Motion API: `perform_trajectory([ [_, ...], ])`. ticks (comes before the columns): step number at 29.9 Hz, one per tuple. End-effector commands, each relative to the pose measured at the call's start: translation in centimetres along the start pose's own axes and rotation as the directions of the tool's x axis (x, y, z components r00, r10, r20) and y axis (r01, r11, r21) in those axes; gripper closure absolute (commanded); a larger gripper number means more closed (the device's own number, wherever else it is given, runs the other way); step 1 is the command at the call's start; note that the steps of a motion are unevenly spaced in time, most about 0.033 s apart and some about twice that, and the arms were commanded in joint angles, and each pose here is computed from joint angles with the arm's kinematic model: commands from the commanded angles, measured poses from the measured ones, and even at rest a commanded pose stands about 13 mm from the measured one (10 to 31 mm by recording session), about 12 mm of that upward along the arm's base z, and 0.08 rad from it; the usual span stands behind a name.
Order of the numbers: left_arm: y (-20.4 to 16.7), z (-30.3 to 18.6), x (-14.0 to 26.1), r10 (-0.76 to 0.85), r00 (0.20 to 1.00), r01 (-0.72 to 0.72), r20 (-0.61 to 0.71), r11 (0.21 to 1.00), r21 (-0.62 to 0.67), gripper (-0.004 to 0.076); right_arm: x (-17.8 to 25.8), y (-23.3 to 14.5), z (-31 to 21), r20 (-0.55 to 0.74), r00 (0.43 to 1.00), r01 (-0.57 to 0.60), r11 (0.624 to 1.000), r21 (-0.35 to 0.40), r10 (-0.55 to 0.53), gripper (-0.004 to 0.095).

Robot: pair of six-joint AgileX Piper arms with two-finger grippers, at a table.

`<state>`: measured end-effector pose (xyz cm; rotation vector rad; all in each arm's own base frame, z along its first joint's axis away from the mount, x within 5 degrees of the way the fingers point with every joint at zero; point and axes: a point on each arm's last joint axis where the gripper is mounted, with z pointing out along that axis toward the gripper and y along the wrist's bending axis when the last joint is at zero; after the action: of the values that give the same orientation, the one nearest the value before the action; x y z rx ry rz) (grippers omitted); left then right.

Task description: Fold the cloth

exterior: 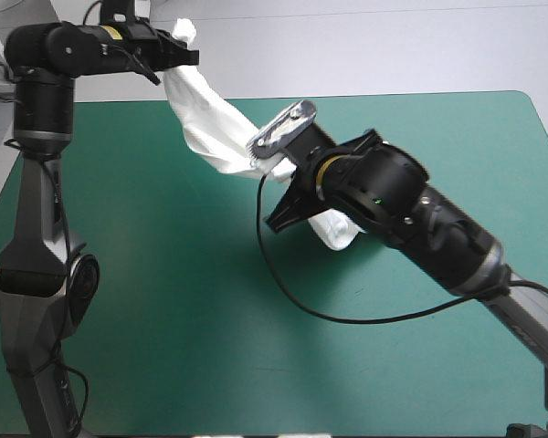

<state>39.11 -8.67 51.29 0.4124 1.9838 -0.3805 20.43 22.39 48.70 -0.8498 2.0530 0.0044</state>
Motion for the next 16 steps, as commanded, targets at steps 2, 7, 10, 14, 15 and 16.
perform_trajectory([
  [2, -3.7, -10.9, -3.6, 0.063, 0.961, -0.067, 0.267, 0.998, 0.006, 0.0733, -1.9, -5.5, -8.1, 0.280, 0.960, -0.062, 0.980, 0.189, 0.007, 0.0927],
  [7, -5.8, -17.9, -5.2, 0.097, 0.865, -0.097, 0.492, 0.995, -0.027, 0.0733, -2.8, -8.7, -14.1, 0.452, 0.891, -0.094, 0.951, 0.295, -0.052, 0.0927],
  [10, -7.1, -22.3, -5.7, 0.114, 0.780, -0.111, 0.615, 0.993, -0.043, 0.0733, -2.8, -10.2, -17.1, 0.548, 0.833, -0.130, 0.936, 0.326, -0.076, 0.0927],
  [14, -9.0, -27.6, -5.9, 0.100, 0.649, -0.131, 0.754, 0.991, -0.019, 0.0733, -2.7, -11.6, -20.5, 0.651, 0.750, -0.170, 0.916, 0.363, -0.119, 0.0927],
  [15, -9.4, -28.6, -5.9, 0.095, 0.620, -0.137, 0.779, 0.991, -0.012, 0.0733, -2.7, -11.8, -21.0, 0.671, 0.731, -0.177, 0.915, 0.364, -0.126, 0.0927],
  [16, -10.0, -30.0, -5.8, 0.097, 0.575, -0.154, 0.812, 0.988, -0.008, 0.0733, -2.6, -12.0, -21.9, 0.708, 0.695, -0.193, 0.916, 0.352, -0.126, 0.0927],
])
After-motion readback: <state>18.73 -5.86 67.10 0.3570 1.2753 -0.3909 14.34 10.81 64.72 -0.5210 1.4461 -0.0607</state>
